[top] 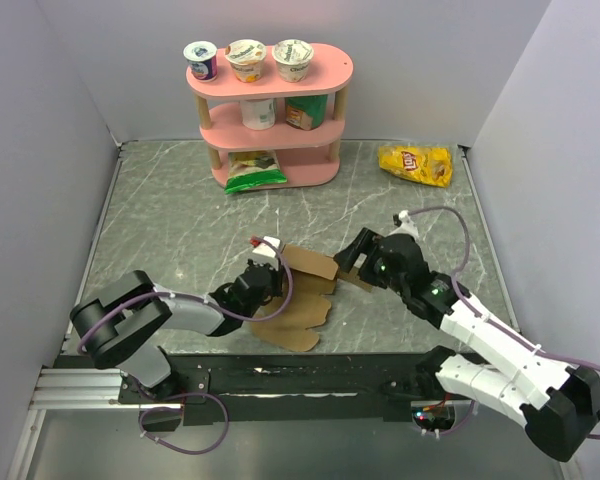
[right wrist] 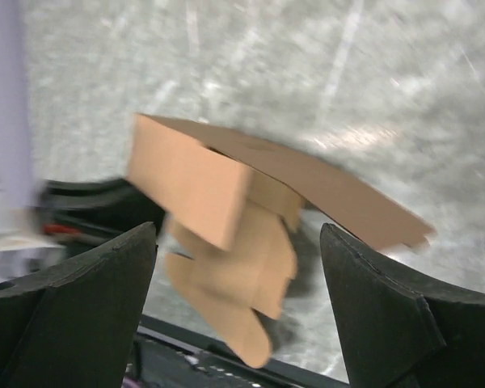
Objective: Fold the paper box
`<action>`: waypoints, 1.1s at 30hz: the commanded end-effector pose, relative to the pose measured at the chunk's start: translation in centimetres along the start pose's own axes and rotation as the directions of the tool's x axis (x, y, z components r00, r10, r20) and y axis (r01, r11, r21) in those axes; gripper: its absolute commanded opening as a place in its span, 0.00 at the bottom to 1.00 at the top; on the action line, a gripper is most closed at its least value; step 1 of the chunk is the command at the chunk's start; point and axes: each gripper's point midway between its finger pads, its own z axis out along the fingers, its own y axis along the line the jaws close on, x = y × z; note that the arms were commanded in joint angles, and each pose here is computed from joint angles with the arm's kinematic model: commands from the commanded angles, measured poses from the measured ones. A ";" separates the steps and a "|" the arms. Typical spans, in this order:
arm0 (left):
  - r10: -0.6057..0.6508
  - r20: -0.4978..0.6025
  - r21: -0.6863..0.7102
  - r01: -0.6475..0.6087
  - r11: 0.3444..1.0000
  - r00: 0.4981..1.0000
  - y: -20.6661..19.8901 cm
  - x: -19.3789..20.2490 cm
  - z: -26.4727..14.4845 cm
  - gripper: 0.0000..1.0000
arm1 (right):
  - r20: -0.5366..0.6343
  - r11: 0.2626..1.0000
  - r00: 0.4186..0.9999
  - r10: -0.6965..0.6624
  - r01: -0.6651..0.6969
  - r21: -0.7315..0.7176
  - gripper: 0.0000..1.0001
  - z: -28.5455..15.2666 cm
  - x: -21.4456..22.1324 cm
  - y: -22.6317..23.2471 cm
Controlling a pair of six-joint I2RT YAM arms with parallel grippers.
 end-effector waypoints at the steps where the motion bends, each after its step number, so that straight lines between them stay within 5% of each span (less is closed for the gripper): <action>1: 0.001 -0.022 -0.122 -0.004 0.992 1.000 1.0 0.1 -0.3 0.17 | -0.009 0.998 0.999 -0.043 0.043 -0.050 0.87 -1.0 -1.1 2.8; 14: 0.038 -0.027 -0.124 -0.041 0.991 0.999 0.2 0.4 -0.8 0.17 | -0.119 0.983 0.992 -0.040 0.018 -0.181 0.80 1.6 1.9 7.1; 33: 0.056 -0.012 -0.114 -0.057 0.992 0.998 -0.5 0.0 -1.0 0.17 | -0.128 0.995 0.992 0.018 -0.031 -0.097 0.76 6.4 3.9 5.1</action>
